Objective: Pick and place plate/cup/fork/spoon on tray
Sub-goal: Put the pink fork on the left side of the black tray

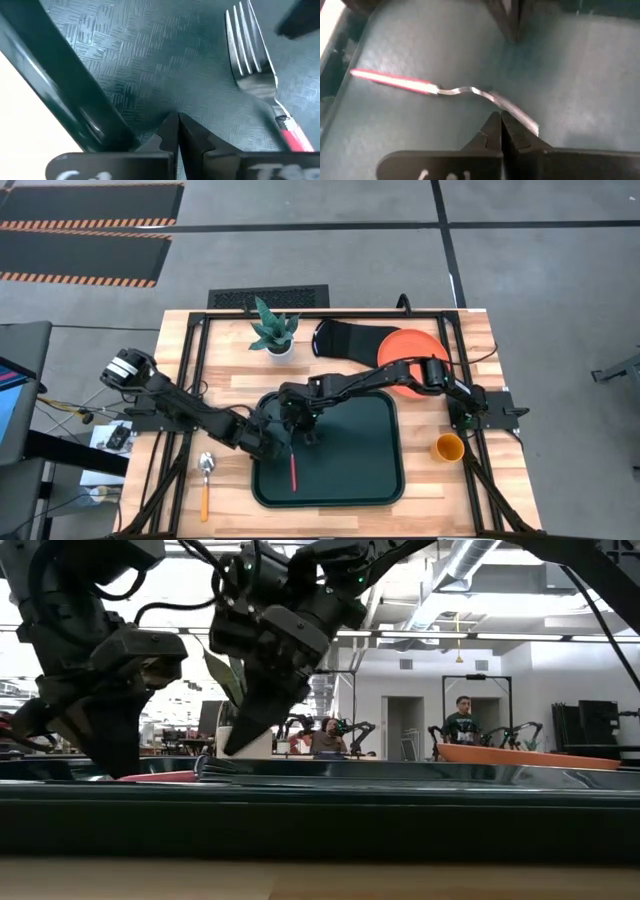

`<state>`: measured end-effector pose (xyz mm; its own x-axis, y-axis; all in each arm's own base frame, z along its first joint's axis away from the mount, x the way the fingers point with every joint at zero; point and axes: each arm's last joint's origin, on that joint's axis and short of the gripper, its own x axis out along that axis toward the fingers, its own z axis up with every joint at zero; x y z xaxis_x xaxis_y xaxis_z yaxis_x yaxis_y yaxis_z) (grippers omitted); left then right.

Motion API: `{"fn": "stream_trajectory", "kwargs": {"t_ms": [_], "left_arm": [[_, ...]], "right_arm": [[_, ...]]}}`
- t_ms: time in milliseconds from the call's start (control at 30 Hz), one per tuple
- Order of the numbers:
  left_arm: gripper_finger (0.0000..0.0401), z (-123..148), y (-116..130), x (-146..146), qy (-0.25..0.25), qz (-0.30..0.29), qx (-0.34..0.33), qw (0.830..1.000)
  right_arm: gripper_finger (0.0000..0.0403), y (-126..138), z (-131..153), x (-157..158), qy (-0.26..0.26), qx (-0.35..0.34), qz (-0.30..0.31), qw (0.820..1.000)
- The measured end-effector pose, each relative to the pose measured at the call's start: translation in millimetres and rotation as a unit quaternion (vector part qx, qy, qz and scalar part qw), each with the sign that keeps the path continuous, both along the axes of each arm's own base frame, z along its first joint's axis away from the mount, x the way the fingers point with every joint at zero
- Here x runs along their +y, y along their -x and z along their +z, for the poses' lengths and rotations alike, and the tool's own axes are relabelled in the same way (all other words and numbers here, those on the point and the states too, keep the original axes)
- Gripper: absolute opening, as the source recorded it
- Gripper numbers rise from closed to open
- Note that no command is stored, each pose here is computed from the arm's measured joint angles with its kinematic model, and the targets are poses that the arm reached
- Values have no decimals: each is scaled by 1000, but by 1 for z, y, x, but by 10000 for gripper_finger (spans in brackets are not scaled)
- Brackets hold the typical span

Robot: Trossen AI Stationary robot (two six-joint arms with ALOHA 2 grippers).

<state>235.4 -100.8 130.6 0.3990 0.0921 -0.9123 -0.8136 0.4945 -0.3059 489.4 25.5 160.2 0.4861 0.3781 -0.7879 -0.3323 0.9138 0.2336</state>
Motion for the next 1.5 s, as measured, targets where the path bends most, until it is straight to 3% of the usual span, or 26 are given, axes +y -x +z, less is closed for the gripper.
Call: {"fn": "stream_trajectory", "kwargs": {"t_ms": [500, 767, 1133, 1367, 1500], "left_arm": [[0, -1, -3, -1, 8, 0, -11, 1000], [0, -1, -3, 0, 14, 4, -11, 1000], [0, -1, -5, 1, 2, 8, -21, 1000], [0, 1, -2, 2, -12, 10, -26, 1000], [0, 16, -2, 2, -16, 1, -58, 998]], "right_arm": [[8, -13, -9, -10, -26, -39, -29, 998], [8, -22, -50, -12, -61, -15, -57, 996], [8, -7, 5, -17, -17, -18, -76, 997], [14, 5, 11, 2, -10, 26, -46, 999], [29, 9, 12, 3, -3, 39, -49, 998]]}}
